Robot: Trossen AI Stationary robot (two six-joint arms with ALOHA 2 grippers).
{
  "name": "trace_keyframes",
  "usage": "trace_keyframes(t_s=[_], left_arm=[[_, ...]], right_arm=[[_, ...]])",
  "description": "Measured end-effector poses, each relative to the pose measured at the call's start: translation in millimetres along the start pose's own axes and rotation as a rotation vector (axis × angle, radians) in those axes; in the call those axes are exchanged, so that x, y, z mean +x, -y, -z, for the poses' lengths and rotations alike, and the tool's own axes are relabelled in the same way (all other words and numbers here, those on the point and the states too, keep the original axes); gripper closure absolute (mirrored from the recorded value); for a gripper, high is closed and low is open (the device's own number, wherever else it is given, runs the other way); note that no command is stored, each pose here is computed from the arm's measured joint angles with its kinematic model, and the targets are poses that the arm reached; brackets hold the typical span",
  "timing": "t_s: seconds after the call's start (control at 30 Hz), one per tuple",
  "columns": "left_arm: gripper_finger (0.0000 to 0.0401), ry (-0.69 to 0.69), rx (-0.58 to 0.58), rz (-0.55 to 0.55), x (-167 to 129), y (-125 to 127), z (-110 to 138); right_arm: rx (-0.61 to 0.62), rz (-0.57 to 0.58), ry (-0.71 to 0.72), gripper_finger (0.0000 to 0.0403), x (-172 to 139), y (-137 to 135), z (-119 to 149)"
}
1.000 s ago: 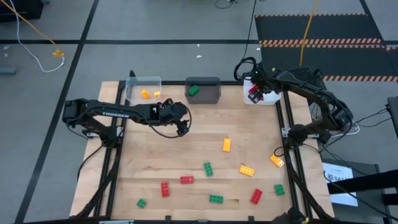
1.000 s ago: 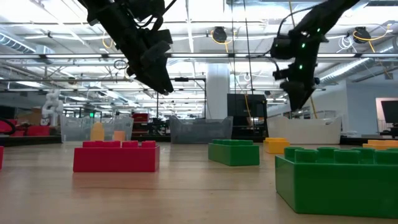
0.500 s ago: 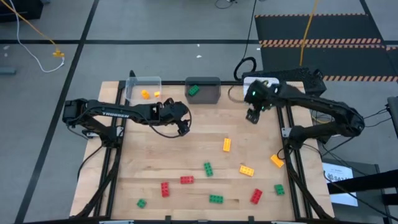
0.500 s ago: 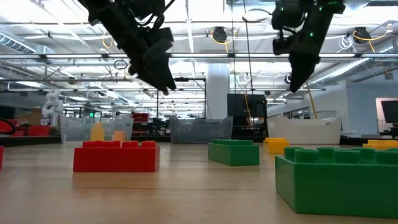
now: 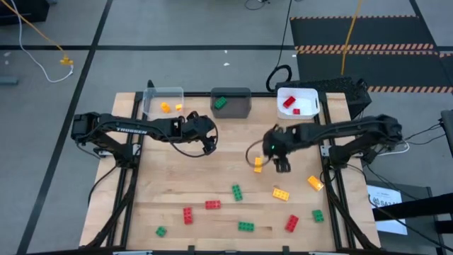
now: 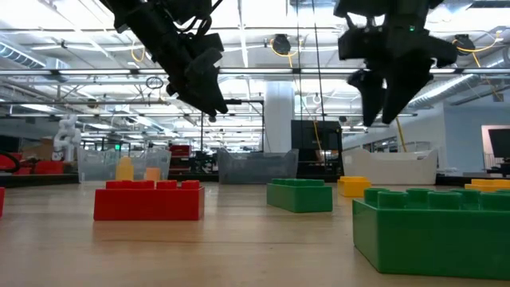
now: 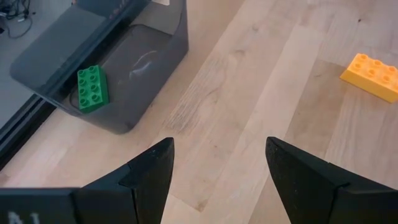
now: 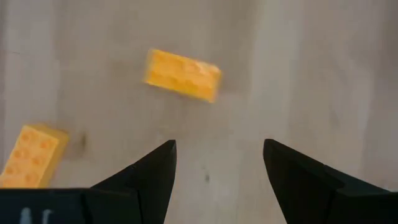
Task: Sort & place blocks by color
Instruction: Put the left 8 stud yellow game piece into the transparent bin
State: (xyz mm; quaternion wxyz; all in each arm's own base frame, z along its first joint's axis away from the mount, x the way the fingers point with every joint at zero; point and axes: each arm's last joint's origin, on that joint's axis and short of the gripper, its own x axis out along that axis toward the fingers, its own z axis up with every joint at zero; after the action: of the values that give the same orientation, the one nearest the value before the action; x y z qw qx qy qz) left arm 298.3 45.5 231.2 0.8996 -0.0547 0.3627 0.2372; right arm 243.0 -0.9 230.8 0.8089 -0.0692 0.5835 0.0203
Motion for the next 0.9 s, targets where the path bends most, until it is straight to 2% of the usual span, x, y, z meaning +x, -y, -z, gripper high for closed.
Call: trace_keyframes(t_s=[0.23, 0.43, 0.53, 0.67, 0.9], left_arm=[[0.0146, -0.001, 0.012, 0.000, 0.0, 0.0, 0.1], [0.0146, -0.003, 0.013, 0.001, 0.0, 0.0, 0.3], [0.0146, -0.007, 0.014, 0.001, 0.0, -0.1, 0.7], [0.0146, -0.009, 0.015, 0.000, 0.0, -0.1, 0.8], [0.0146, -0.008, 0.013, 0.000, 0.0, -0.1, 0.8]], right_arm=[[-0.270, -0.003, 0.157, 0.0172, 21.8, -27.8, -29.7], [-0.452, 0.021, 0.026, 0.0172, 46.3, -36.5, -27.8], [-0.493, 0.035, -0.034, 0.0172, 53.1, -36.2, -25.0], [-0.563, 0.055, -0.041, 0.0172, 54.0, -35.4, -25.3], [-0.802, -0.002, -0.022, 0.0172, 55.2, -38.1, -26.1]])
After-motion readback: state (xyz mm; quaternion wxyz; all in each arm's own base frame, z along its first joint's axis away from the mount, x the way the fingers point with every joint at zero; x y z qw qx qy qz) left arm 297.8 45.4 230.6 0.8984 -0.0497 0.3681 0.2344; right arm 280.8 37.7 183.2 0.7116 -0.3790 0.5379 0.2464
